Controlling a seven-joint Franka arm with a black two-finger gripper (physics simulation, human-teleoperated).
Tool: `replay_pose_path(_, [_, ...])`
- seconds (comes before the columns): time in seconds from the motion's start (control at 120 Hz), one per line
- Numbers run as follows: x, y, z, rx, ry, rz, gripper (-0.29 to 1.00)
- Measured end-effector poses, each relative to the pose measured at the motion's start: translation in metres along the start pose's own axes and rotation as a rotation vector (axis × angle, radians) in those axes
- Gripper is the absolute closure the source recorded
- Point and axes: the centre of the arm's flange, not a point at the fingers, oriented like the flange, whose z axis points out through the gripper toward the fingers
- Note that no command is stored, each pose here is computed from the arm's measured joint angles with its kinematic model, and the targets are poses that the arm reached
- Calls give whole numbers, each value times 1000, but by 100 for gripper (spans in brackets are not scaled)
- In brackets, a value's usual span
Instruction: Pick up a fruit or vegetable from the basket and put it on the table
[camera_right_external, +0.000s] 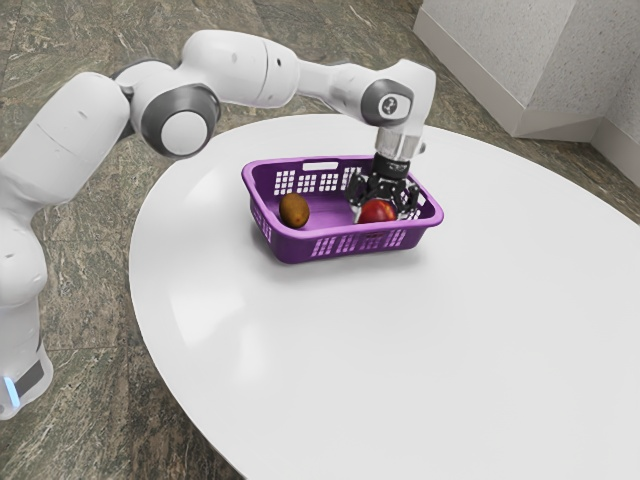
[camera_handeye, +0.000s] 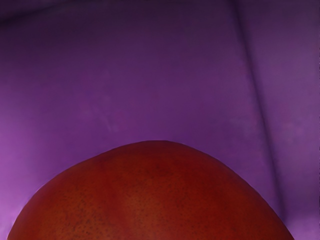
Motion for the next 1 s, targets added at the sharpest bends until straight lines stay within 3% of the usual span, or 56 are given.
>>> replay_pose_path(0.092, [3, -2, -4, -7, 4, -6, 30])
replay_pose_path(0.192, [5, -7, -20, -26, 18, -13, 41])
replay_pose_path(0.425, [-38, -24, -95, -105, 100, 30, 53])
replay_pose_path(0.692, [-191, 4, -81, -94, 152, 242, 56])
replay_pose_path(0.917, [-246, 21, -64, -124, 173, 306, 57])
replay_pose_path(1.0, [-250, 23, -64, -137, 174, 303, 40])
